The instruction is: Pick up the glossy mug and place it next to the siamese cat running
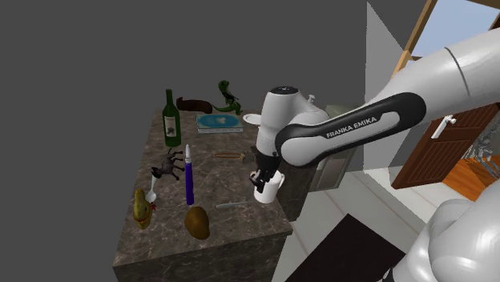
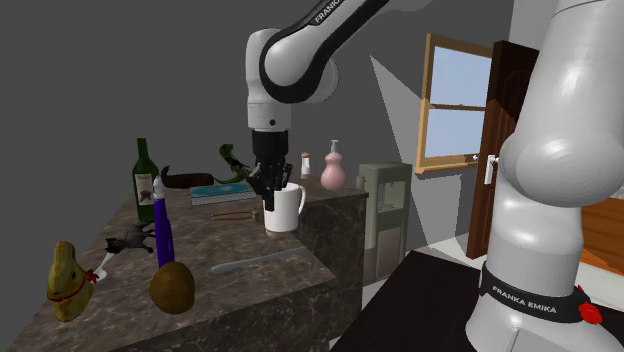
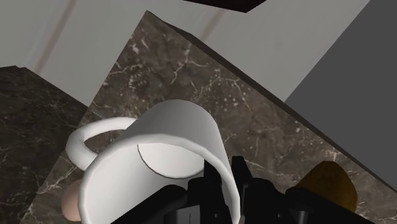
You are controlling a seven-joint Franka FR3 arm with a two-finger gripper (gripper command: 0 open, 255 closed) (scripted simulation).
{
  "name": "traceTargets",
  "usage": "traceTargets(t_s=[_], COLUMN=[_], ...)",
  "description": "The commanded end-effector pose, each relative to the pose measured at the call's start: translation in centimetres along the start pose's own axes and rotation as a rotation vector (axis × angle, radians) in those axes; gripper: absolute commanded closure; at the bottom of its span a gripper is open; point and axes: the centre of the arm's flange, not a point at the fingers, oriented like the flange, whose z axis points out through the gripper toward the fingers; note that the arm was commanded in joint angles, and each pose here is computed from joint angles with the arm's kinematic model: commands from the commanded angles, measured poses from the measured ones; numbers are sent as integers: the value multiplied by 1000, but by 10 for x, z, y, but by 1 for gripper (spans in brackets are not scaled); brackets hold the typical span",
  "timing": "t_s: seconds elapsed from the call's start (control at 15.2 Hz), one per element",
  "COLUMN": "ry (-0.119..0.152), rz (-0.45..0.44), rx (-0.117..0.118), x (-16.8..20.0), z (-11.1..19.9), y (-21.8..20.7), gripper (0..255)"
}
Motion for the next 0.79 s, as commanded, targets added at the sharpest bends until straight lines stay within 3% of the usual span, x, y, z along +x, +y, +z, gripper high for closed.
traceTargets(t_s=[0.0, 0.46, 0.73], ry=[0, 0, 0], rz=[0, 0, 0], rx=[0, 0, 0], x=[1, 2, 55], z=[-10, -46, -44], y=[1, 3, -2], gripper=[255, 255, 255])
